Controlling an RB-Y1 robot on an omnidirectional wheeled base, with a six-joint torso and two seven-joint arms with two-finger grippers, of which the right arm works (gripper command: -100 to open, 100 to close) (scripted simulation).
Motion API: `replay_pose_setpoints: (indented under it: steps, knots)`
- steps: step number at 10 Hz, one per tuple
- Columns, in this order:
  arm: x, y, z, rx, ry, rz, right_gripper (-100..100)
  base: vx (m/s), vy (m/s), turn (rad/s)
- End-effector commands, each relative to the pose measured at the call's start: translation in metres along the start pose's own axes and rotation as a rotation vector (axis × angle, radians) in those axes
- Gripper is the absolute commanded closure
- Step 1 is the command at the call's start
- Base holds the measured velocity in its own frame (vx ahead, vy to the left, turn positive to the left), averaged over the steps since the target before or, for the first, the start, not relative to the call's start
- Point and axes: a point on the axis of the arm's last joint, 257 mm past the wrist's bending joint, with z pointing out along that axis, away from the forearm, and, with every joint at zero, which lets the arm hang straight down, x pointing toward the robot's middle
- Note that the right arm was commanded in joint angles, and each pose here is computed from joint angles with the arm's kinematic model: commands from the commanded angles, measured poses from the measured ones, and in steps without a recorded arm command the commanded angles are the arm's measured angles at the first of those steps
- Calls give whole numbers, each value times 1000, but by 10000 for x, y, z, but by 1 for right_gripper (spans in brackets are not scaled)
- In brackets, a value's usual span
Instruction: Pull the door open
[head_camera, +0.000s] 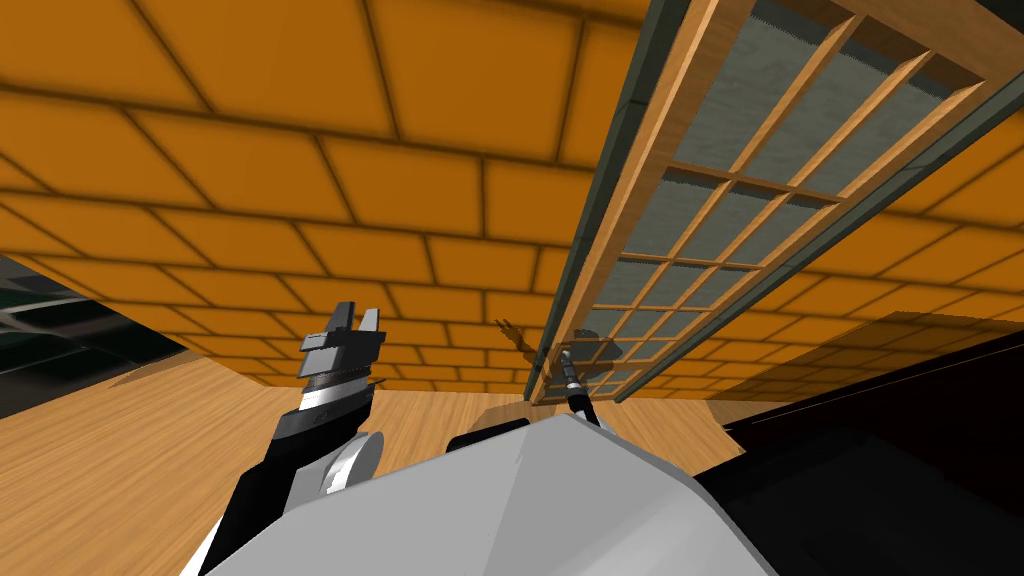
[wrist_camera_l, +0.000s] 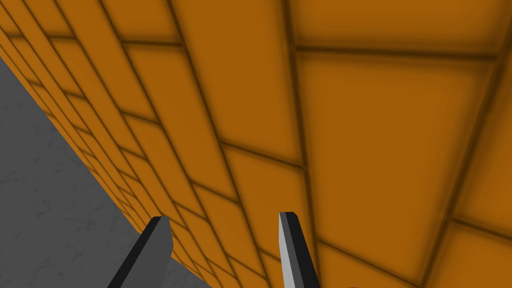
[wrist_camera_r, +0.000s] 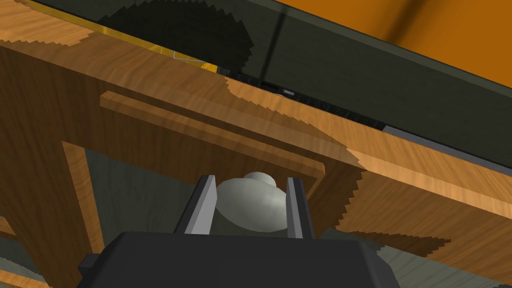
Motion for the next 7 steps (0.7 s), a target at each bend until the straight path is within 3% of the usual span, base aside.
replay_pose_setpoints:
  steps: [1, 3, 7]
  knots:
    - [-256, -72, -11, 17, -39, 28, 100, -25, -12, 56]
    - [-247, -25, 13, 6, -38, 31, 100, -25, -26, 32]
    - [-256, -72, -11, 17, -39, 28, 100, 1, 1, -2]
